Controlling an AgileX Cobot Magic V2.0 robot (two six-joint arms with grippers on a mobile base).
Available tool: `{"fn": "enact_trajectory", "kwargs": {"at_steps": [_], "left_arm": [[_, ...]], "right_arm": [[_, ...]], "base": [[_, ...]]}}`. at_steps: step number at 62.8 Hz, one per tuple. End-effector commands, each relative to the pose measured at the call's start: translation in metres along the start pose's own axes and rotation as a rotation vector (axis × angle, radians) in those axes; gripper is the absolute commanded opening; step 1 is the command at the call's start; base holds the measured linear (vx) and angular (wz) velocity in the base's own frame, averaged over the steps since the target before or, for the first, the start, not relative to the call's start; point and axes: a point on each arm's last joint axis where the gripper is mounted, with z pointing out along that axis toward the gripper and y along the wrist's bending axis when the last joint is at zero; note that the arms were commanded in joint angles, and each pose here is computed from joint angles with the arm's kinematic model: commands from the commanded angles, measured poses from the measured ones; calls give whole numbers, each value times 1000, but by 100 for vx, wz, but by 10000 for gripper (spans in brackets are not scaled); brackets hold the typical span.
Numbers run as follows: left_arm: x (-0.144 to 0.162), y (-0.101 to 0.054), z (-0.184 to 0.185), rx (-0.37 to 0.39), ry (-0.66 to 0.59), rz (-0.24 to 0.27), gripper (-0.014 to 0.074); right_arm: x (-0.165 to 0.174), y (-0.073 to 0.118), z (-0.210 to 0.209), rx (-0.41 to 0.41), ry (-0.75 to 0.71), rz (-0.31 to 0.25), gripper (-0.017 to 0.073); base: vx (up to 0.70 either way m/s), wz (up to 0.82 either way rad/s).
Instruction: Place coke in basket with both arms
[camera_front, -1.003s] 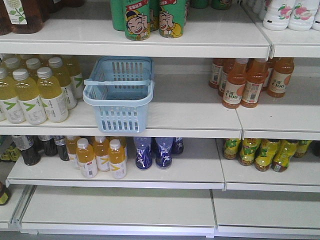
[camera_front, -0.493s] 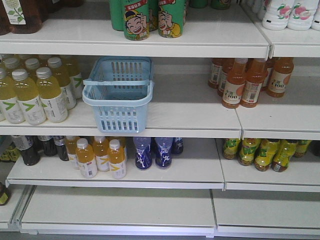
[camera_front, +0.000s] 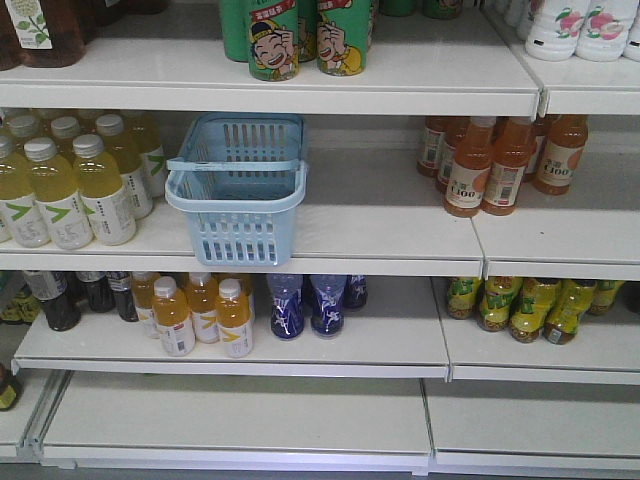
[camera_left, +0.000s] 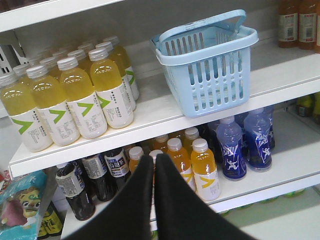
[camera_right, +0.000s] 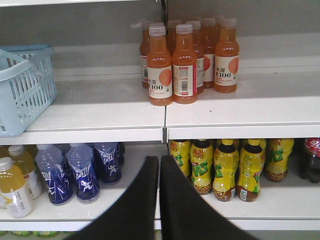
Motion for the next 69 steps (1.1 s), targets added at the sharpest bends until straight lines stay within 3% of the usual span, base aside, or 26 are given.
{"fn": "enact_trajectory", "kwargs": {"at_steps": [1,20,25,30,37,40,45,55,59,64,69], "left_arm": [[-8,1,-2,-4,-92,-20,-6],[-8,0,-2,-4,-94,-23,-6],[-9,0,-2,1,-106,-64,-6],[-12,0,-2,20,-133,-230,-6],[-16,0,-3,56,-177,-591,-6],[-17,0,-3,67,-187,-707,-6],[-17,0,-3,79,-183,-799,-6],[-19,1,-3,78,-208,-836,-6],[-21,3,-4,79,-232,-902,-6],[-21,3,-4,103,-232,-1113,-6],[-21,4,-4,131,-229,-1366,-6]], "right_arm": [[-4,0,-1,-1,-81,-17,-5],[-4,0,-1,-1,-81,-17,-5],[-4,0,-1,-1,-81,-17,-5],[-4,0,-1,-1,-81,-17,-5],[-4,0,-1,-1,-81,-17,-5],[-4,0,-1,-1,-81,-17,-5],[-4,0,-1,-1,-81,-17,-5],[-4,0,-1,-1,-81,-17,-5],[-4,0,-1,-1,-81,-17,-5],[-4,0,-1,-1,-81,-17,-5],[-4,0,-1,-1,-81,-17,-5]], "base": [[0,0],[0,0],[0,0],[0,0],[0,0],[0,0],[0,0],[0,0],[0,0],[0,0],[0,0]]}}
